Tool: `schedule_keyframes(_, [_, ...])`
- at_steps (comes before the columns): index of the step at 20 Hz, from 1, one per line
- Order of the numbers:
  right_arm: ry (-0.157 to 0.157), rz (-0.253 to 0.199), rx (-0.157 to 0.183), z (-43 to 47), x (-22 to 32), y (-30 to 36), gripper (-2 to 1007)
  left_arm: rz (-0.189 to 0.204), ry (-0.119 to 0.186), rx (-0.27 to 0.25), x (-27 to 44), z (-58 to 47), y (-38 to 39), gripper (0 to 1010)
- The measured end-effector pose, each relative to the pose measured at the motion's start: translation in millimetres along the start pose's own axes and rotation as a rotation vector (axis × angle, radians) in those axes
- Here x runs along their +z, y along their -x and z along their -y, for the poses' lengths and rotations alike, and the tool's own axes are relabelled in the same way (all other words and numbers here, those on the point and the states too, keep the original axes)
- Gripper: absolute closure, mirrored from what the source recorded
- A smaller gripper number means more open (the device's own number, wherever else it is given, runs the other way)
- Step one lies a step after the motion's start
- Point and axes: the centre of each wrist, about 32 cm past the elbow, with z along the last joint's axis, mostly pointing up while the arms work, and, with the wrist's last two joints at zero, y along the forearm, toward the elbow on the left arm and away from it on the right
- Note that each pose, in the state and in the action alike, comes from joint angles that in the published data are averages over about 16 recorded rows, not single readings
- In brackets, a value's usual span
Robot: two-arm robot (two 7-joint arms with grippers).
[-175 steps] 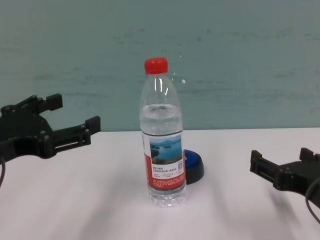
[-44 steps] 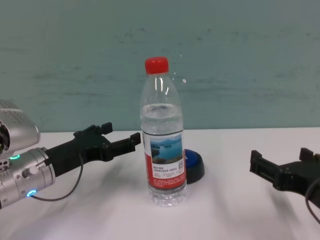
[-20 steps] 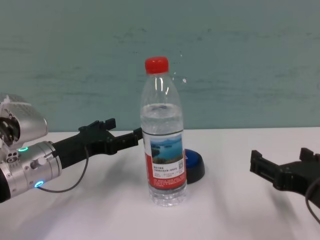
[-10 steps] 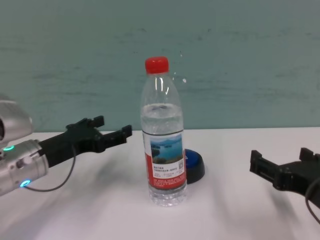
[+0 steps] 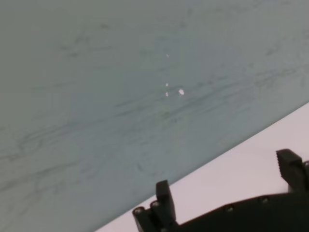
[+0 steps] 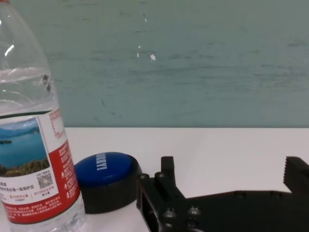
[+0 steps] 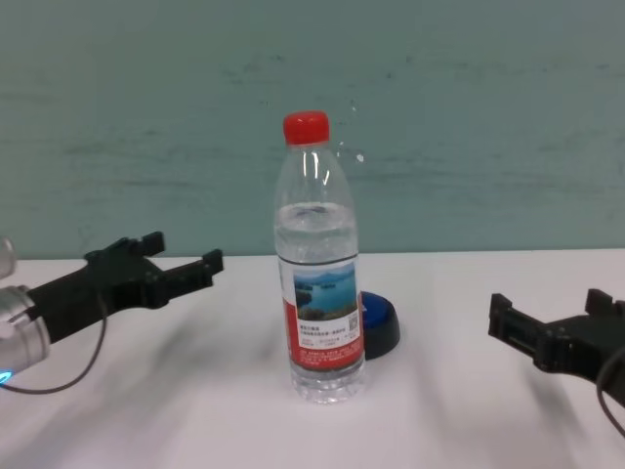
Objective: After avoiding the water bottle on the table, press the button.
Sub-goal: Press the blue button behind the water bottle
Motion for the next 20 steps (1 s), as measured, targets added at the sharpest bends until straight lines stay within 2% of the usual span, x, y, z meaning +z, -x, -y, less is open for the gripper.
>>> schedule_keyframes(7, [0.0,0.0,0.0,0.0,0.0,0.0,1,0.006,-0.021,0.02,14.0,-26.4,16.1,10])
schedule_keyframes(14, [0.0,0.0,0.0,0.0,0.0,0.0,1,0.013,-0.04,0.014,28.4,-50.9,34.2,10])
schedule_keyframes(20, [0.0,0.0,0.0,0.0,0.0,0.0,1,0.008,-0.052,0.012,36.4,-71.3,49.4,10])
